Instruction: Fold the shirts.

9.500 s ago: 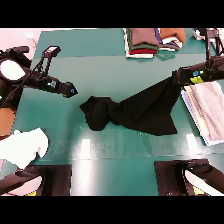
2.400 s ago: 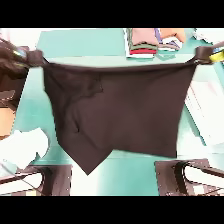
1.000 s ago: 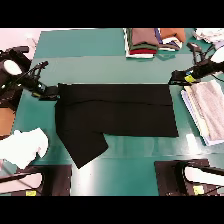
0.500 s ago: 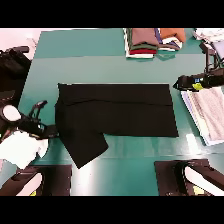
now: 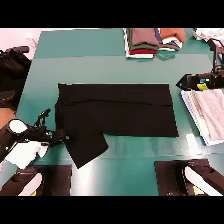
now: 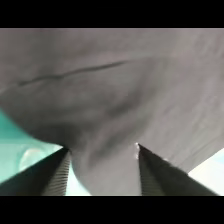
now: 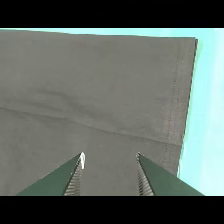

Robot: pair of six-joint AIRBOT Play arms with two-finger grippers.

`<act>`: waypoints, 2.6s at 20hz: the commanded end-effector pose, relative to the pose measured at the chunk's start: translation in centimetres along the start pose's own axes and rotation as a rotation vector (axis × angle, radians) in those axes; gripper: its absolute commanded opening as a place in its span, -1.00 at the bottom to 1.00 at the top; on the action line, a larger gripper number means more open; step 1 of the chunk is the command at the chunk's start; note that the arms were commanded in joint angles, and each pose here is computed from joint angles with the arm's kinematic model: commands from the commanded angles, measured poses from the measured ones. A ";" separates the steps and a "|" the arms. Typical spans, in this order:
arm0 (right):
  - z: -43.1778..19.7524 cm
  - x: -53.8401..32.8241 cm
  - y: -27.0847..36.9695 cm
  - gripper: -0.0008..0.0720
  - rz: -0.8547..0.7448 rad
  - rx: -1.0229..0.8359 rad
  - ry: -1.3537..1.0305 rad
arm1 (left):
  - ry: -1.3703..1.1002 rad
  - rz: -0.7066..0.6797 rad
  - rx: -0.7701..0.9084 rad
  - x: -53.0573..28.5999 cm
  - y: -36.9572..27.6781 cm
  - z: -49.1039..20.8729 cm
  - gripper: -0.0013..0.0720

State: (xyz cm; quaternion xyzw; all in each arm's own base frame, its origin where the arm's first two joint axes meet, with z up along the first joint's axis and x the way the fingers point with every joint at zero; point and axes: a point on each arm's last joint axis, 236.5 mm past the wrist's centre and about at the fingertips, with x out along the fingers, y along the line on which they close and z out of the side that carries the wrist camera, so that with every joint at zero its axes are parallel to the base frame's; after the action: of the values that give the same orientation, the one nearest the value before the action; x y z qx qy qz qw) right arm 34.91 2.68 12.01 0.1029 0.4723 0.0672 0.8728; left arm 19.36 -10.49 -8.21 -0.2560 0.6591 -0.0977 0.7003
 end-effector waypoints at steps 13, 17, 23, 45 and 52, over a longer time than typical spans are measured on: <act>-24.4 4.3 -10.0 0.54 -0.001 0.645 0.513 | -0.075 -0.057 0.207 -4.1 -4.1 3.4 -0.89; -24.1 7.4 -7.8 0.34 0.118 0.705 0.516 | -0.084 -0.056 0.206 -4.1 -4.1 3.6 -0.89; -23.3 9.6 -5.1 -0.77 0.118 0.492 0.524 | -0.051 -0.037 0.229 -4.1 -3.7 2.9 -0.89; -7.4 6.4 -7.2 -0.94 -0.133 0.067 0.389 | -0.297 0.087 0.401 -8.7 -5.5 15.6 -0.89; -2.9 11.6 -5.8 -0.93 -0.047 0.096 0.411 | -0.288 0.096 0.374 -6.0 -5.5 23.7 -0.89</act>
State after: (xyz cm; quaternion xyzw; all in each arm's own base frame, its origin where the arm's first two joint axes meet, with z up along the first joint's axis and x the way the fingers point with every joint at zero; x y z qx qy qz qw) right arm 36.33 -1.27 0.22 0.0930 0.6480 0.0290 0.7554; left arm 39.90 -7.16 0.54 -0.1020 0.5389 -0.1512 0.8224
